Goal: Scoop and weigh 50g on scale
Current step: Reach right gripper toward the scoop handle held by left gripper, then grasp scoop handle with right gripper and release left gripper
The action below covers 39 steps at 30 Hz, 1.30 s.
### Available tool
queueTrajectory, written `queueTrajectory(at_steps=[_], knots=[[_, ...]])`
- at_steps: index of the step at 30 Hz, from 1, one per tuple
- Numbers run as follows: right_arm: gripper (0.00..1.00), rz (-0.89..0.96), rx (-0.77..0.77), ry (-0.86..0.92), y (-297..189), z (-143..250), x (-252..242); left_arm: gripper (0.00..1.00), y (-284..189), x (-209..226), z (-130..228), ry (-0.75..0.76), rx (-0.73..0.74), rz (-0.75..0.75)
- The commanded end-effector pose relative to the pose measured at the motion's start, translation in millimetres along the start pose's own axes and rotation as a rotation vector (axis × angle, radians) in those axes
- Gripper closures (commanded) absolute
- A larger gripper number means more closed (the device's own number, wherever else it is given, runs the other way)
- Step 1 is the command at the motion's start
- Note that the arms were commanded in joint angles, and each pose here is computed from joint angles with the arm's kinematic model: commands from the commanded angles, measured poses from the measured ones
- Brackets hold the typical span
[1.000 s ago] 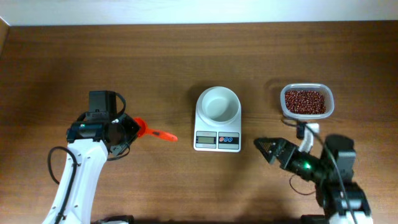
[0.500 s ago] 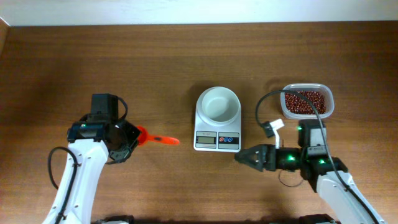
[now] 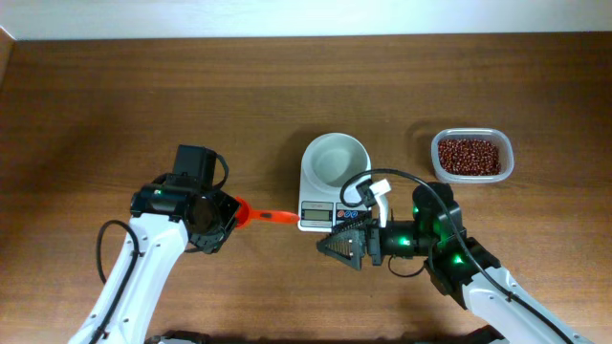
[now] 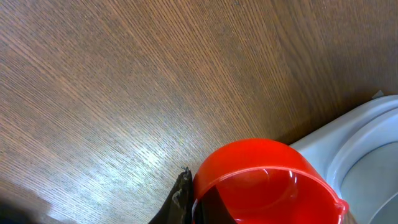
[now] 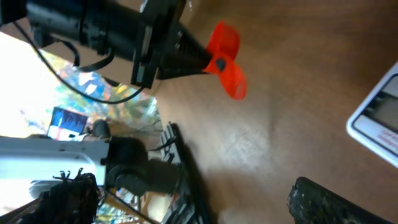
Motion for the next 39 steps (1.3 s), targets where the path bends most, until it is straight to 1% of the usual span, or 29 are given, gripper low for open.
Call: queueTrajectory(at_steps=[1,15,21,25,29,31,37,38,39], knots=[[0.01,0.026,-0.032,-0.018,1,-6,1,1.00,-2,3,2,-0.013,-0.001,-0.007],[0.01,0.026,-0.056,-0.017,1,-10,3,1.00,-2,5,4,-0.015,0.009,-0.021],[0.01,0.032,-0.076,0.087,1,-13,2,1.00,-1,2,17,0.032,0.046,-0.022],[0.01,0.041,-0.074,0.084,5,-11,3,1.00,1,-3,28,0.056,0.062,-0.019],[0.01,0.085,-0.078,0.062,18,-5,8,1.00,1,-3,31,0.059,0.066,-0.020],[0.01,0.105,-0.093,0.087,22,-4,9,1.00,1,-3,31,0.060,0.066,-0.021],[0.00,0.085,-0.108,0.087,22,-7,13,1.00,1,-4,33,0.061,0.083,-0.014],[0.05,0.080,-0.109,0.088,22,-7,13,1.00,1,-4,34,0.061,0.088,-0.012],[0.07,0.074,-0.106,0.093,22,-7,14,1.00,1,-5,35,0.060,0.104,-0.006]])
Point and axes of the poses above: each gripper's point midway between its finger pads, its own y axis out along the fingers, its own x axis along the line the jaws close on, z = x × y, the point moved 8 cm from there along -y, back along the fingers
